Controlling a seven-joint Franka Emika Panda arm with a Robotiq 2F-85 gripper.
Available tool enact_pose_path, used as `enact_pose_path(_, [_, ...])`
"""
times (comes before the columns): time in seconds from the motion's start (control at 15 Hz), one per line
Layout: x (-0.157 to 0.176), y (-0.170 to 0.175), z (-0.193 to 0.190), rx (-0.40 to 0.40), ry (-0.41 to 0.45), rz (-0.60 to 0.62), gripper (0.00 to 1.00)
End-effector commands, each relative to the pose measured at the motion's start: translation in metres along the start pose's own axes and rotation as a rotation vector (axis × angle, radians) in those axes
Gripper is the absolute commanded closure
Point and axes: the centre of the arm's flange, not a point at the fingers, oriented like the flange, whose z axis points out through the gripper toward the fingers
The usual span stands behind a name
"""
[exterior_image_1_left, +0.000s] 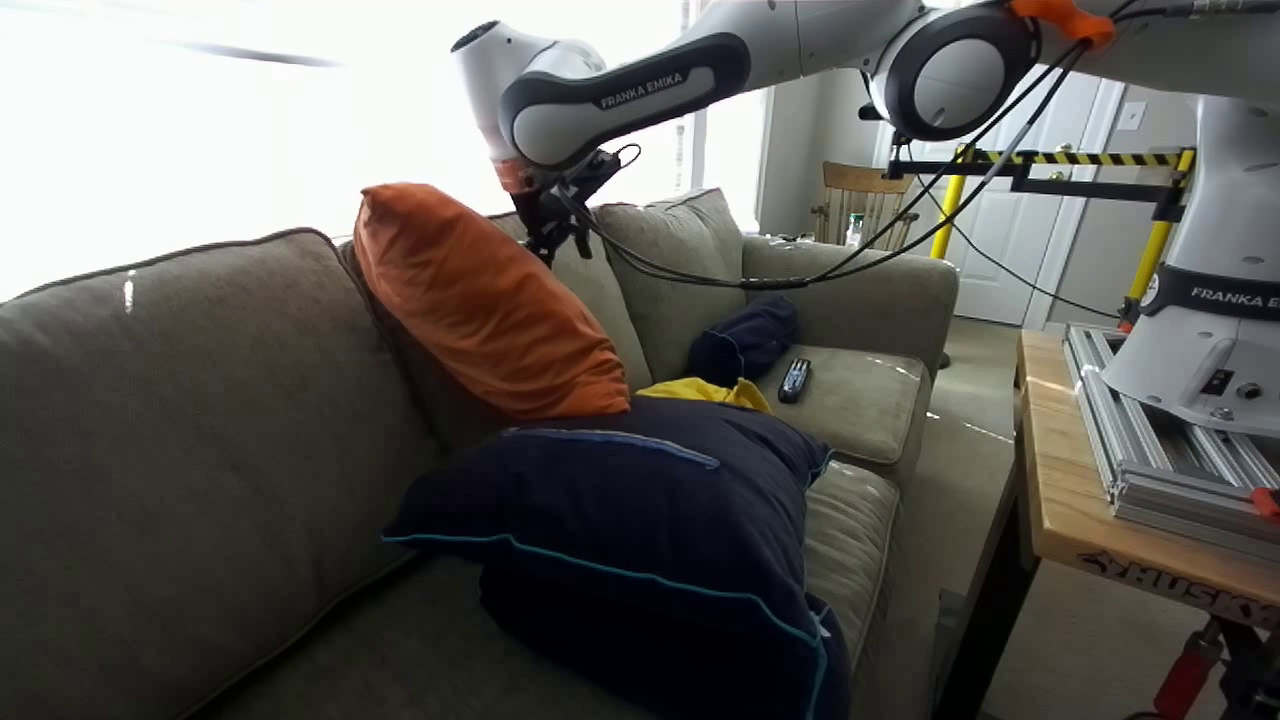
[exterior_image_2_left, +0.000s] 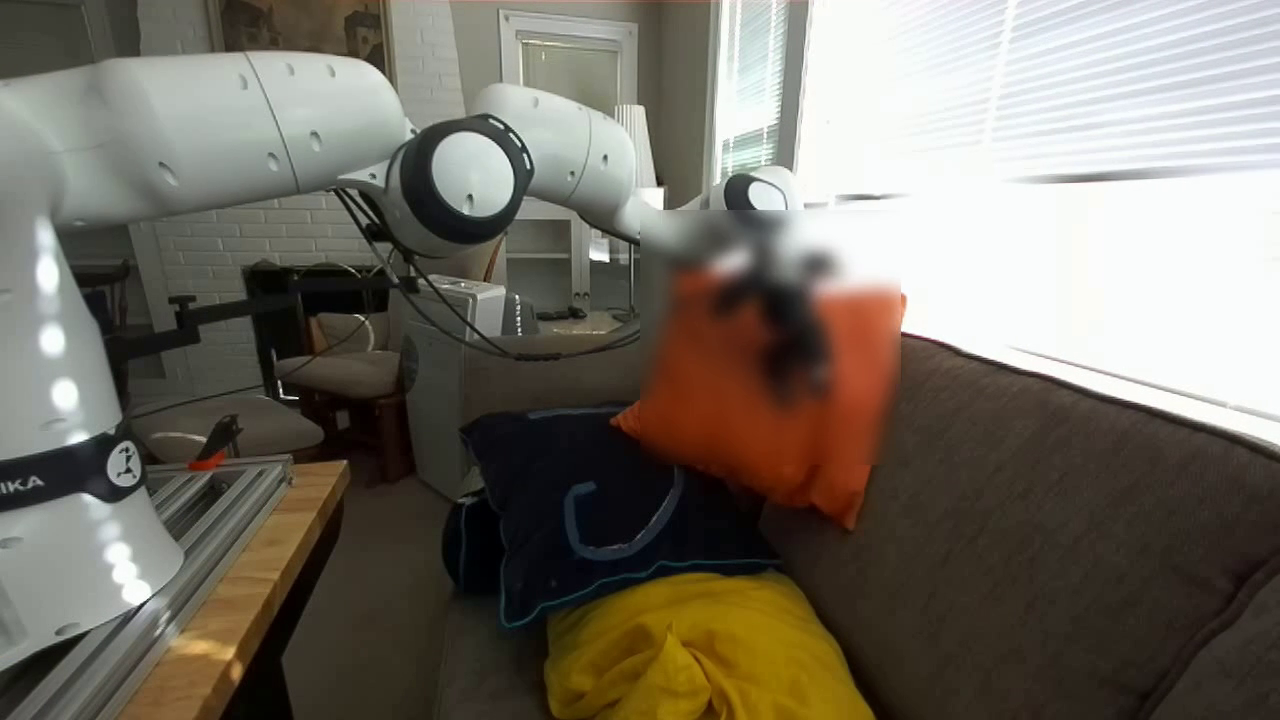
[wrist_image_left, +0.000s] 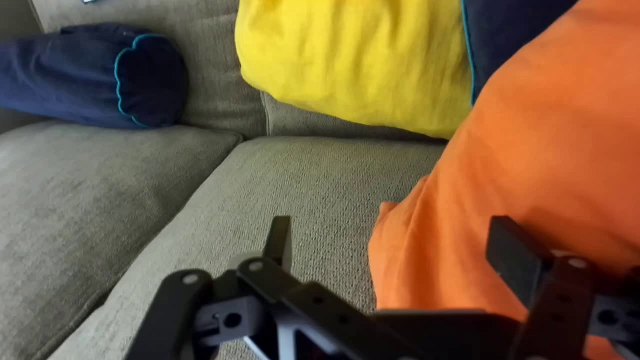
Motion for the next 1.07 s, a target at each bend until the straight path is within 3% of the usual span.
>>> enact_pose_path(0.0, [-0.02,0.009,0.004,-0.017,0.079,-0.103,0.0])
enact_pose_path(0.33, [-0.054,0.022,0.04,0.033,0.083,-0.059,0.0])
enact_pose_path(0.8, [-0.06,0.021,0.097,0.174,-0.026,0.144,0.0])
enact_pose_path(1.0, [-0.065,0.018,0.107,0.12,-0.021,0.13,0.0])
